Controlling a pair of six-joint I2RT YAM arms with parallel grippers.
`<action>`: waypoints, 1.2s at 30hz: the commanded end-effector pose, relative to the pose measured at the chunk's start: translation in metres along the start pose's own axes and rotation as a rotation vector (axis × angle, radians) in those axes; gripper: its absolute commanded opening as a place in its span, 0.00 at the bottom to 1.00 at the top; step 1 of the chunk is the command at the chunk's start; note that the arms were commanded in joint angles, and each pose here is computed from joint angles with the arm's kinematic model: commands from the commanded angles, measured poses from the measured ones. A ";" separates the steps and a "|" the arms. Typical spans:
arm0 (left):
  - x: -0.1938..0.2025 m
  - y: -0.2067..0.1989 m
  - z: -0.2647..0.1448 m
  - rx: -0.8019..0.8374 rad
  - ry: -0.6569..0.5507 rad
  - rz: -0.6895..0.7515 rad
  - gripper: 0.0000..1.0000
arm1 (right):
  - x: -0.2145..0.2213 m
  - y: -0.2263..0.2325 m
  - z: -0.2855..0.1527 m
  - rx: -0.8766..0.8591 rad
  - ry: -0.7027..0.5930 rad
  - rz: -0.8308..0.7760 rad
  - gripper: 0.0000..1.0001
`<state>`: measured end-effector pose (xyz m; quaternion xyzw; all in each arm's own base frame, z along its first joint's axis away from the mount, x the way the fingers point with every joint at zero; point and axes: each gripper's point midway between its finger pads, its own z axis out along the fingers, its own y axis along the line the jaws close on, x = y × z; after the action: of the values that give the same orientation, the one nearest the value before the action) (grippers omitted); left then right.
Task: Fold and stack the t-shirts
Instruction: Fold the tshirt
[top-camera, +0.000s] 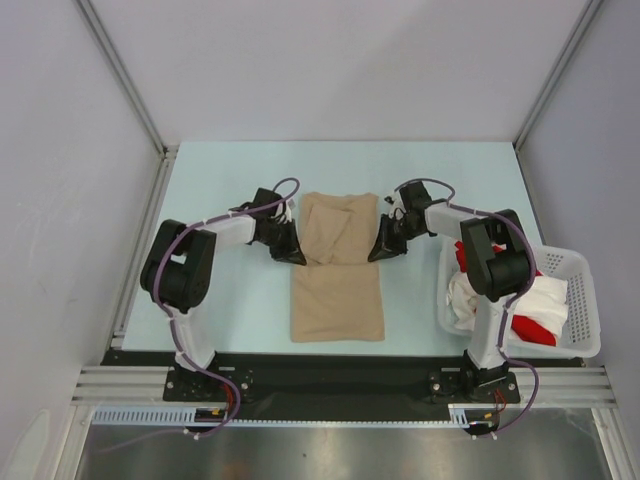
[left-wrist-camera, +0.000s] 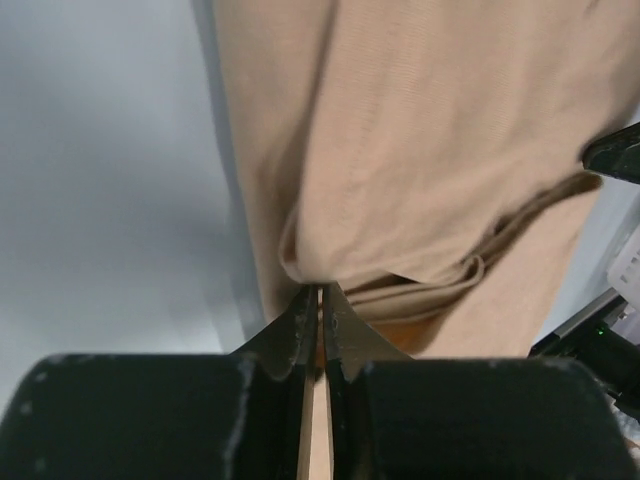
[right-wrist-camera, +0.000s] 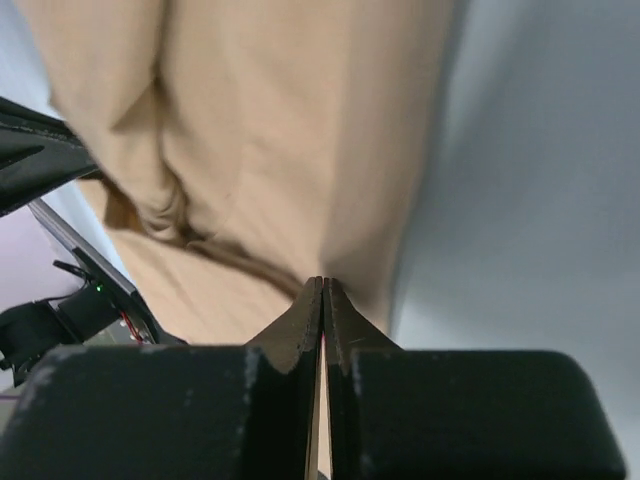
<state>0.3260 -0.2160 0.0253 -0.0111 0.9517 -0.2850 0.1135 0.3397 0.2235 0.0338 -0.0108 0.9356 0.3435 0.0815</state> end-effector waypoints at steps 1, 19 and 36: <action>-0.007 0.014 0.006 -0.041 0.008 -0.024 0.08 | -0.006 -0.013 0.007 0.000 0.006 0.053 0.02; -0.023 0.030 -0.063 -0.259 -0.136 0.043 0.62 | -0.023 -0.023 -0.075 0.370 -0.110 -0.109 0.11; 0.173 0.001 -0.068 -0.051 0.056 -0.243 0.64 | 0.183 0.021 -0.069 0.031 0.148 0.024 0.72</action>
<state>0.1428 -0.1799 0.0370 -0.0641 0.9677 -0.2376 0.0543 0.1576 0.1862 0.0619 -0.0385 0.9598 0.2777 0.0138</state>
